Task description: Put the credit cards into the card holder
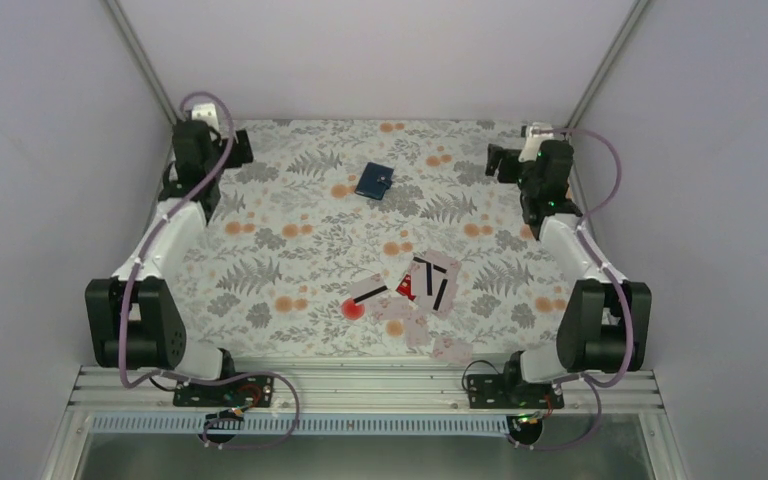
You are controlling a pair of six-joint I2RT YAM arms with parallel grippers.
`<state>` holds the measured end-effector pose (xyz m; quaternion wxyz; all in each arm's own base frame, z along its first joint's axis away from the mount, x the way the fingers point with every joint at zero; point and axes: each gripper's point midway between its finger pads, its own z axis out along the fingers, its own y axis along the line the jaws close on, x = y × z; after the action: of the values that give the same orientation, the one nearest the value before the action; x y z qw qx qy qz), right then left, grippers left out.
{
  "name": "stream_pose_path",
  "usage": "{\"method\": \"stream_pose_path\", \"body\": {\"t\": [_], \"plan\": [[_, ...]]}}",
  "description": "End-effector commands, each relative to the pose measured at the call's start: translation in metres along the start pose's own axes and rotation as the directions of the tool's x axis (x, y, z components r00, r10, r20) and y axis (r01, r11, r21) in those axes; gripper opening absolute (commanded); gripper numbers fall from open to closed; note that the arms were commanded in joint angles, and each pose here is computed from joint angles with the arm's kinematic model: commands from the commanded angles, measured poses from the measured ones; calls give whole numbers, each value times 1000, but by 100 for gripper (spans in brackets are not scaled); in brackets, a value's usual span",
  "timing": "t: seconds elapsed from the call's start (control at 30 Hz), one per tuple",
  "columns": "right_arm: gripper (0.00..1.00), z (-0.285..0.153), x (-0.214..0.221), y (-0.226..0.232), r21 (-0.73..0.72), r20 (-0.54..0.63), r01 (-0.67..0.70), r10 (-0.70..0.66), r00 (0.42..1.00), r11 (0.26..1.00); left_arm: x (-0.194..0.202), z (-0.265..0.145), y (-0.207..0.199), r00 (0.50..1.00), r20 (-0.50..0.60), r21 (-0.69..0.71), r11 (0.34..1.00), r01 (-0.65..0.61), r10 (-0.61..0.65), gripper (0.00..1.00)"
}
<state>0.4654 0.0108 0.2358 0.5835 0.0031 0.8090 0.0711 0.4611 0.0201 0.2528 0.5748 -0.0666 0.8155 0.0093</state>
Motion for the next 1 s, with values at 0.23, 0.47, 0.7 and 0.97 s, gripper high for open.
{"method": "stream_pose_path", "body": {"t": [0.23,0.47,0.7,0.97], "plan": [[99,-10,-77,-25,184,-30,-227,237,971,956,-34,-1,-10,979,-182,18,995,93,-88,100],[99,-4,-84,-13,135,-112,-247,262,959,960,-32,25,-44,935,-352,91,992,84,-47,100],[99,-6,-57,-5,122,-207,-301,321,924,946,-11,49,-118,887,-450,223,975,2,101,100],[99,-12,-6,6,111,-335,-357,374,865,927,40,72,-201,818,-546,337,941,16,182,100]]}}
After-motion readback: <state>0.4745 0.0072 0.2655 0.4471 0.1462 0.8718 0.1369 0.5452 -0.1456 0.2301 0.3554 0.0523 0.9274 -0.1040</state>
